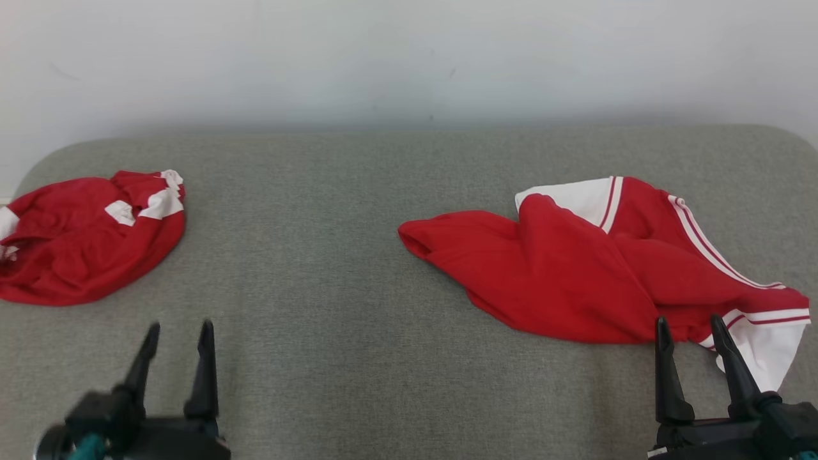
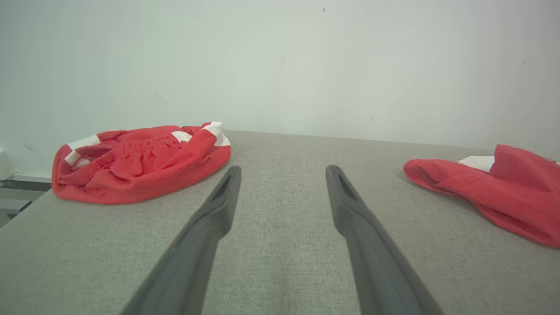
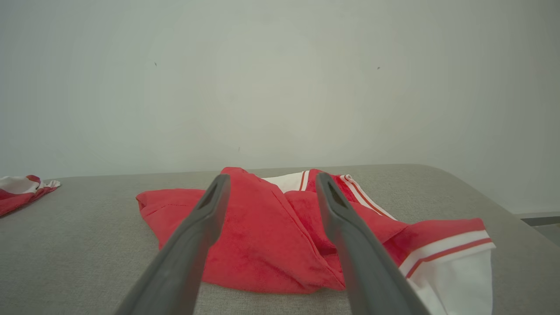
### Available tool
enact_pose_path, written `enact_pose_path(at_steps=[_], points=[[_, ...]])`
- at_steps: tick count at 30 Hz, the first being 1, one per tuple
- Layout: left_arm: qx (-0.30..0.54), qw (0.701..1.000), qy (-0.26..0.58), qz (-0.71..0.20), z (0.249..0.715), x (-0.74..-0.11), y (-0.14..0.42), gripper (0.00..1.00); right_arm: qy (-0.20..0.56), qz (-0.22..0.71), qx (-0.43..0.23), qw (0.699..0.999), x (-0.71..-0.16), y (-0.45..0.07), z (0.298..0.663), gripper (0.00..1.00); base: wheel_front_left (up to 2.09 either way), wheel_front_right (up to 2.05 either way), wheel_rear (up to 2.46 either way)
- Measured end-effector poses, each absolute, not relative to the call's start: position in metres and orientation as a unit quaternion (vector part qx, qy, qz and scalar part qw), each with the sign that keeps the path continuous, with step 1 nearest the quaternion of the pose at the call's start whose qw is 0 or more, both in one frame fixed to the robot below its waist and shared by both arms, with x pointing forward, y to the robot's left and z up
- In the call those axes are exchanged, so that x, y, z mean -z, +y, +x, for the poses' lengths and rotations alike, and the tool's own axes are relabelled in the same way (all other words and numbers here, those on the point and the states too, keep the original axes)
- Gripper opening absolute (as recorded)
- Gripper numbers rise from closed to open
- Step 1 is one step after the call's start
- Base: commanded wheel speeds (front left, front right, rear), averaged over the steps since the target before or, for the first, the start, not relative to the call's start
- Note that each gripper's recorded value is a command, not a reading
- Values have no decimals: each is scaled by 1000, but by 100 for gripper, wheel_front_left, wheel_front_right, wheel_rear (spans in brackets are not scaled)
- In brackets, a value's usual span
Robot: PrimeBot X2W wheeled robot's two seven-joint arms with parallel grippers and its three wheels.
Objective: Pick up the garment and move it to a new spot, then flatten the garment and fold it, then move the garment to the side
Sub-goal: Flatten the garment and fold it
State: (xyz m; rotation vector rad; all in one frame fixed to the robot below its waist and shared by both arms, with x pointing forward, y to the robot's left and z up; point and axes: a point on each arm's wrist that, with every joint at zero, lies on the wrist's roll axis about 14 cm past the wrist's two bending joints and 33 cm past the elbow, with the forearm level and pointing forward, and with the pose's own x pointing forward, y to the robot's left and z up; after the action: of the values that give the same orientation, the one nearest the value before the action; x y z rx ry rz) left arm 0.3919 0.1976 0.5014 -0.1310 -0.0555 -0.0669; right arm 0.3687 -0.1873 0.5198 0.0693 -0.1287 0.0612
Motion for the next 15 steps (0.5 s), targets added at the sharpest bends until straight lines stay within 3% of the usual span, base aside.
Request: enact_pose_path(at_steps=[6,15], points=[[87,993,-65,-39,443,-539,177,100,-59,37,-15,997,-516,-195,374,100,0,0,0],[204,976,-73,-21,510,-566,98,100,-34,33,34,998,-499,-223,370,100,0,0,0]])
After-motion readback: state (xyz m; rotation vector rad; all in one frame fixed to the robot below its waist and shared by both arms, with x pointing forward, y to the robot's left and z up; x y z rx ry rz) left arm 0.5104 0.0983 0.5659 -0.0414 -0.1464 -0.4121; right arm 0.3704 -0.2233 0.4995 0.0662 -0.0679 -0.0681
